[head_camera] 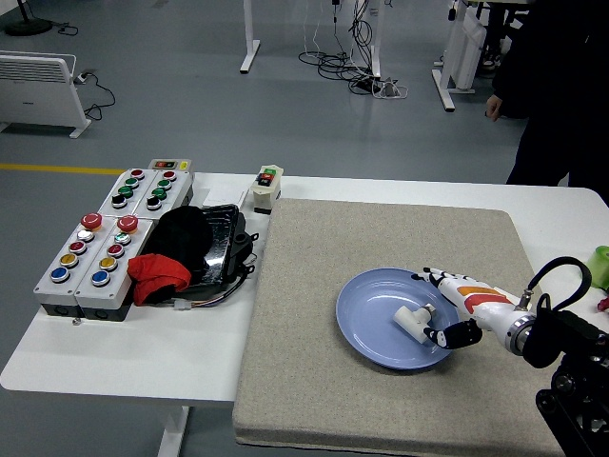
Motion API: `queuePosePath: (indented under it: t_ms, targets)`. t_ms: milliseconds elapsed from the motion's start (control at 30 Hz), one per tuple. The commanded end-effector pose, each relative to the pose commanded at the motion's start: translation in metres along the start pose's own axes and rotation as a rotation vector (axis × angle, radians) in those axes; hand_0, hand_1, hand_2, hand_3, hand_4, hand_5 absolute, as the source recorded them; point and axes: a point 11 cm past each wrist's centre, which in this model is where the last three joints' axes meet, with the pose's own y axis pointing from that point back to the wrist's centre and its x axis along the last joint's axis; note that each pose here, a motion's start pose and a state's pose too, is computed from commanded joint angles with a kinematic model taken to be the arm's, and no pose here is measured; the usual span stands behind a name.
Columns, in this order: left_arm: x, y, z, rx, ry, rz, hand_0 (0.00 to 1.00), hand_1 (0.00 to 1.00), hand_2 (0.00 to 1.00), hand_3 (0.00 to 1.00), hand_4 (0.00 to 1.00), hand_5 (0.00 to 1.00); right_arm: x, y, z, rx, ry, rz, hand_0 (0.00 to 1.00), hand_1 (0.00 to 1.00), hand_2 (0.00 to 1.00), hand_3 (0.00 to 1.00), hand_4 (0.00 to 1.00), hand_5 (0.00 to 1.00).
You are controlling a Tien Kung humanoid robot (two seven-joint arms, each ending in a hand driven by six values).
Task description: Pick pipe place plate twice
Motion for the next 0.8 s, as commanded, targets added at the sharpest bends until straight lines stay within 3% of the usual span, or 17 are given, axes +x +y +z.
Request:
queuePosePath:
  t_ms: [200, 433, 767, 800]
  targets:
    - [0.000, 0.000, 0.000, 0.001, 0.001, 0.000, 0.626, 0.581, 0.520, 0.588, 0.277, 0.998, 0.020, 0.003, 0.039, -0.113, -0.070, 0.070, 0.998, 0.942, 0.998, 0.994, 0.702, 0.316]
    - [0.000, 0.000, 0.000, 0.002, -0.001, -0.001, 0.626, 0.582, 0.520, 0.589, 0.277, 0.998, 0.018, 0.007, 0.084, -0.256, -0.169, 0.049, 0.998, 0.937, 0.998, 0.973, 0.711, 0.330]
    - [-0.002, 0.000, -0.001, 0.004, 0.001, -0.004, 0.625, 0.582, 0.520, 0.589, 0.277, 0.998, 0.004, 0.002, 0.098, -0.302, -0.210, 0.001, 0.971, 0.933, 0.992, 0.953, 0.738, 0.353]
    - [-0.002, 0.000, -0.002, 0.004, 0.001, -0.004, 0.626, 0.584, 0.523, 0.590, 0.277, 0.998, 0.004, 0.002, 0.098, -0.303, -0.210, 0.000, 0.932, 0.903, 0.979, 0.936, 0.742, 0.359]
